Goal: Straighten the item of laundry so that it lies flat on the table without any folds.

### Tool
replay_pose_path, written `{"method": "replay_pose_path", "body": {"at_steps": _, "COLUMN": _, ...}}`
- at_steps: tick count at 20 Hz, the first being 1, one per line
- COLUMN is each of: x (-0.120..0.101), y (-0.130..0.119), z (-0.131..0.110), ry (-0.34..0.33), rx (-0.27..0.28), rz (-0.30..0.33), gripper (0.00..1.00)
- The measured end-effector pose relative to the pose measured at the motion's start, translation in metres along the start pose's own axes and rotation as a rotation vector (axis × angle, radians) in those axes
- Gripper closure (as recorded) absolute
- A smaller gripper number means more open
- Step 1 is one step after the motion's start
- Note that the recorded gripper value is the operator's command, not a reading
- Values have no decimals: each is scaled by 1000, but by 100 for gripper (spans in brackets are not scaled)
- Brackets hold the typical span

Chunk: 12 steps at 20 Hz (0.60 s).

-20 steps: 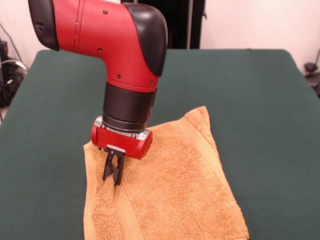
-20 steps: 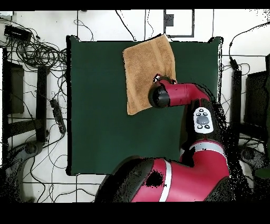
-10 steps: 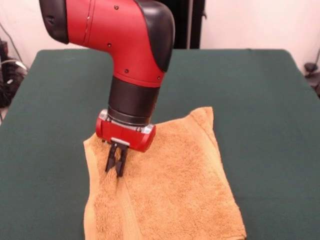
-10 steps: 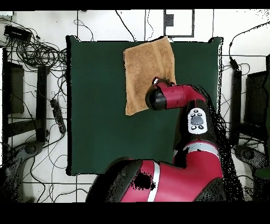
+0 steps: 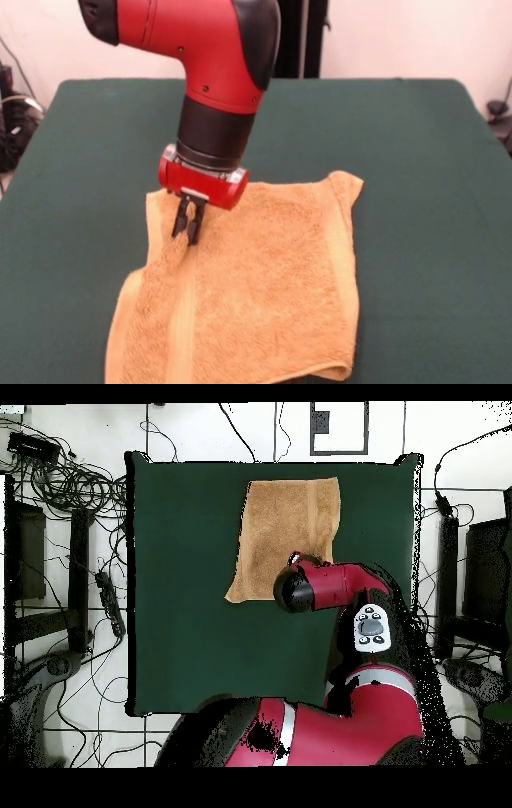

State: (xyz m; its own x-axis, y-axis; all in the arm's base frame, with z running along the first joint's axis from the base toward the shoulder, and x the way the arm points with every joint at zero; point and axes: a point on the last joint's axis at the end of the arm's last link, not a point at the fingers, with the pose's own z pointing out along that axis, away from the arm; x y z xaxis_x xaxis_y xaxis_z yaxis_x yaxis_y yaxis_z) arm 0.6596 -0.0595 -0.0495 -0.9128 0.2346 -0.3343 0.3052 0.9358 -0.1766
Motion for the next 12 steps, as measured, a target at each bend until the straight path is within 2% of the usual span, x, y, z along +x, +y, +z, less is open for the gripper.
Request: {"method": "replay_pose_path", "body": {"at_steps": 12, "x": 31, "y": -32, "z": -16, "ry": 53, "rx": 12, "rz": 33, "gripper": 100}}
